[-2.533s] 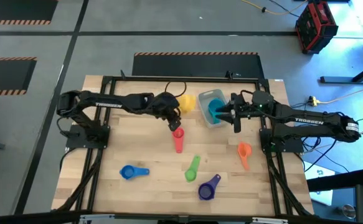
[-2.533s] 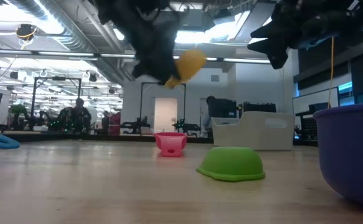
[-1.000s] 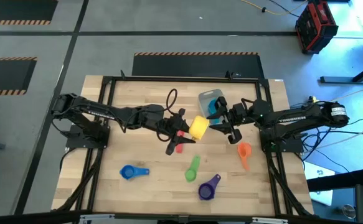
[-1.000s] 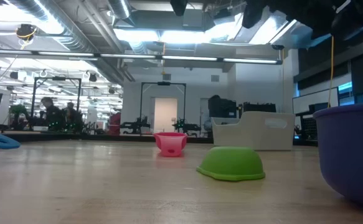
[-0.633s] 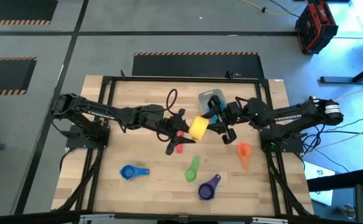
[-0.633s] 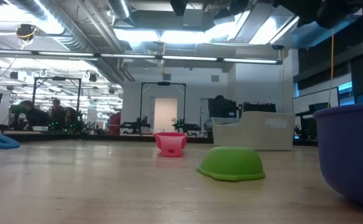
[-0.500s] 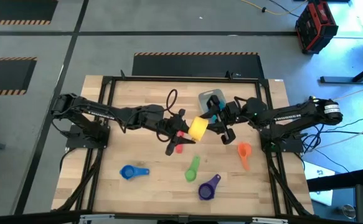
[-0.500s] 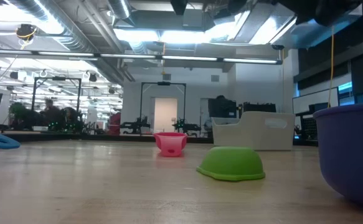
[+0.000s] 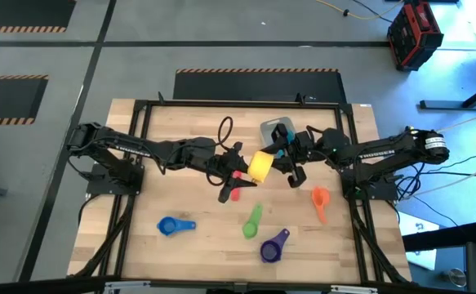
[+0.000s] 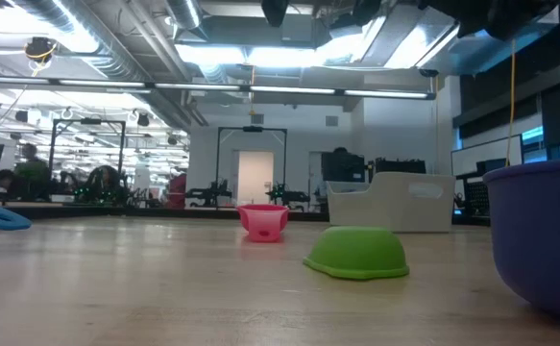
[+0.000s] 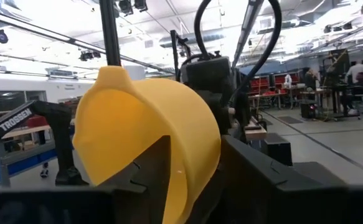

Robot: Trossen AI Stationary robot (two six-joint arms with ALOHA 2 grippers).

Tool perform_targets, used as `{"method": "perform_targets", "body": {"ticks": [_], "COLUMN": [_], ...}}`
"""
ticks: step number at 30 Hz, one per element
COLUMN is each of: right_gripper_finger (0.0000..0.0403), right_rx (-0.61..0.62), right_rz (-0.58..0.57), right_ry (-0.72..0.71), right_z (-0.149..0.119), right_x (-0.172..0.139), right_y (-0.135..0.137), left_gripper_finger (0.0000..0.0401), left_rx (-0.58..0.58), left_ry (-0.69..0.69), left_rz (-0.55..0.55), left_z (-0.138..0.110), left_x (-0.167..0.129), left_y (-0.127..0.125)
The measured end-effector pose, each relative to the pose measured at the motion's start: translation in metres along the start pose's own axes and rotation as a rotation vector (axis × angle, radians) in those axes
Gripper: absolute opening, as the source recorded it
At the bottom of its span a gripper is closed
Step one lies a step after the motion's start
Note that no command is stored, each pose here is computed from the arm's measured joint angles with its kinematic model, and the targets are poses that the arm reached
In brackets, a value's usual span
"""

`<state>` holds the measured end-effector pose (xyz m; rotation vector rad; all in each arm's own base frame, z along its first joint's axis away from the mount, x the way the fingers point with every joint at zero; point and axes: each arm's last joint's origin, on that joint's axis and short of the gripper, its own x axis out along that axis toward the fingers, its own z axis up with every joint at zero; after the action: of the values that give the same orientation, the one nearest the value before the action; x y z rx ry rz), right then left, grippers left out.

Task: Nest measuring cups in basket
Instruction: Stack the yellow measuring cup on top of the light blue measuring cup in the grey bin

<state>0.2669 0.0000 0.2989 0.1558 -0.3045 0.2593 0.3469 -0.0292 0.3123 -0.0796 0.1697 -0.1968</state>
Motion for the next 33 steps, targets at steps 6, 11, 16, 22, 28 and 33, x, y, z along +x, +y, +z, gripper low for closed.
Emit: {"method": "perform_targets", "body": {"ticks": [6,11,16,22,28,33], "right_gripper_finger": [0.0145,0.0124,0.0051,0.0011,0.0011,0.0011], "right_rx": [0.004,0.002,-0.005,-0.012,-0.012,-0.008], "right_rz": [-0.004,-0.007,-0.018,-0.023,-0.022,-0.031], "right_ry": [0.013,0.013,0.012,0.01,0.011,0.013], "right_z": [-0.0013,-0.0013,-0.0013,-0.0012,-0.0013,-0.0016], "right_x": [0.0,0.0,0.0001,0.0,0.0,0.0], "right_y": [-0.0003,-0.0004,-0.0008,-0.0012,-0.0012,-0.0015], "left_gripper_finger": [0.0134,0.0134,0.0134,0.0136,0.0138,0.0138], "left_rx": [0.0,0.0,-0.002,-0.002,-0.001,-0.004], "left_ry": [0.001,0.006,0.008,0.011,0.011,0.014], "left_rz": [0.016,0.017,0.029,0.082,0.102,0.106], "left_z": [-0.0002,-0.0007,-0.001,-0.0017,-0.0018,-0.002], "left_x": [0.0,0.0,0.0001,0.0001,0.0001,0.0001], "left_y": [0.0005,0.0004,0.0009,0.0023,0.0027,0.0028]}}
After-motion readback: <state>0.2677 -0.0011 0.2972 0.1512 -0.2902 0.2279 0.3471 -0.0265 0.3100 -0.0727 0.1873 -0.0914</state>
